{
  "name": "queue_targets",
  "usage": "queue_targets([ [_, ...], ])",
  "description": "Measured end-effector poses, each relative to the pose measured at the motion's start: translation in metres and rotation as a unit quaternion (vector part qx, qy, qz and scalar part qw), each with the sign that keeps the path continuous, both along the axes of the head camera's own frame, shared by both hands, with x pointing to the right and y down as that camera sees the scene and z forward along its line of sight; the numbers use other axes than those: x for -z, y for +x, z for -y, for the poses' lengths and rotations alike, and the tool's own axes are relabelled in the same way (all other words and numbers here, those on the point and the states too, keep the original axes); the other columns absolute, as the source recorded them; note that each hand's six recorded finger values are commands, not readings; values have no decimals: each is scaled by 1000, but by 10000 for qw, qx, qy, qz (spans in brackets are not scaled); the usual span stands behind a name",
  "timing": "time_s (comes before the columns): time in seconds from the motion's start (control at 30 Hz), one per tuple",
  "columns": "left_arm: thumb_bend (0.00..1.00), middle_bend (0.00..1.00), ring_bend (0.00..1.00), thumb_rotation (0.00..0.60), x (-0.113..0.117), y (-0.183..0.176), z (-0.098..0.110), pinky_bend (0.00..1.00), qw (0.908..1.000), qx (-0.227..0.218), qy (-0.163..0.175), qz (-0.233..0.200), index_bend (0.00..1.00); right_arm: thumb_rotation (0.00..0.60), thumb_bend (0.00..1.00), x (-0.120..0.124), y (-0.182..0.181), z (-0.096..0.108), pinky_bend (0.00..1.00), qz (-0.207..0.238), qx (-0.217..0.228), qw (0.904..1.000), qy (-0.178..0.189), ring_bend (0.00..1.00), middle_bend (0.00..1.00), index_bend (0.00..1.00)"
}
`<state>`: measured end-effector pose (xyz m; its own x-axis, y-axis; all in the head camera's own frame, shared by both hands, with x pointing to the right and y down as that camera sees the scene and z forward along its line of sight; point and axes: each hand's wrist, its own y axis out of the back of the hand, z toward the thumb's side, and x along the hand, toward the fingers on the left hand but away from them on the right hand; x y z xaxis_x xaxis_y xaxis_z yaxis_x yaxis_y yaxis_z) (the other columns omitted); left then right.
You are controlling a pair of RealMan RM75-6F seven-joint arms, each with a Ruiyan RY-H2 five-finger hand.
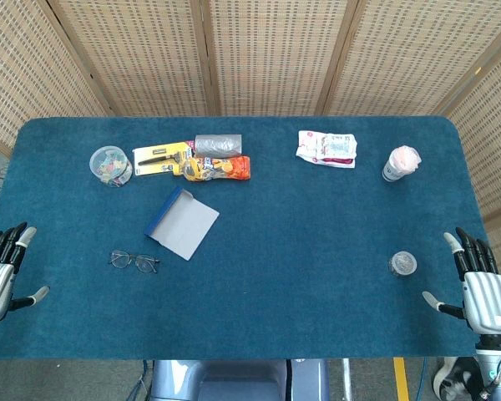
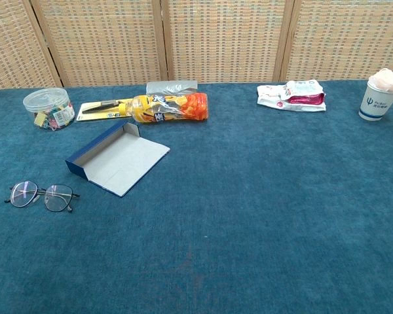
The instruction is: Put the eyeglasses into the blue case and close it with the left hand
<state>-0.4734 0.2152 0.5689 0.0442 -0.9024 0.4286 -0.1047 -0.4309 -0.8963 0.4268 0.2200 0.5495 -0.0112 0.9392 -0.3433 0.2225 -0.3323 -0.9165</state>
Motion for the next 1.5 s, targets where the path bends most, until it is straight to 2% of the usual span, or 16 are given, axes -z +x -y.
queue_targets([
  [0.3, 81, 0, 0, 600, -3, 0, 0, 0, 10000, -6, -55, 3, 11, 600, 0, 0, 0, 0, 0, 15, -12, 10000, 4, 0, 0, 0],
  [0.4, 130, 0, 0, 600, -7, 2, 1, 0, 9999, -33, -116, -24, 106, 600, 0, 1, 0, -1, 0, 46, -39, 10000, 23, 0, 0, 0],
  [0.57, 259, 0, 0, 600, -29, 13, 3, 0, 9990, -190, -374, -143, 345, 600, 0, 1, 0, -1, 0, 69, -66, 10000, 25, 0, 0, 0],
  [0.67, 301, 0, 0, 600, -46, 24, 5, 0, 9973, -272, -594, -324, 412, 600, 0, 1, 0, -1, 0, 92, -76, 9999, 21, 0, 0, 0],
  [0.77, 319, 0, 0, 600, -70, 41, 9, 0, 9941, -377, -865, -542, 427, 600, 0, 1, 0, -1, 0, 116, -78, 9999, 13, 0, 0, 0],
  [0.97, 331, 0, 0, 600, -104, 71, 23, 0, 9913, -448, -1048, -661, 430, 600, 0, 0, 0, 0, 0, 168, -84, 9998, -15, 0, 0, 0],
  [1.2, 336, 0, 0, 600, -123, 89, 37, 0, 9920, -444, -1056, -528, 430, 600, 0, 0, 1, 0, 0, 222, -97, 9997, -42, 0, 0, 0],
  [1.5, 337, 0, 0, 600, -142, 98, 40, 0, 9920, -408, -1153, -303, 430, 600, 0, 0, 1, 0, 0, 267, -104, 9996, -66, 0, 0, 0],
])
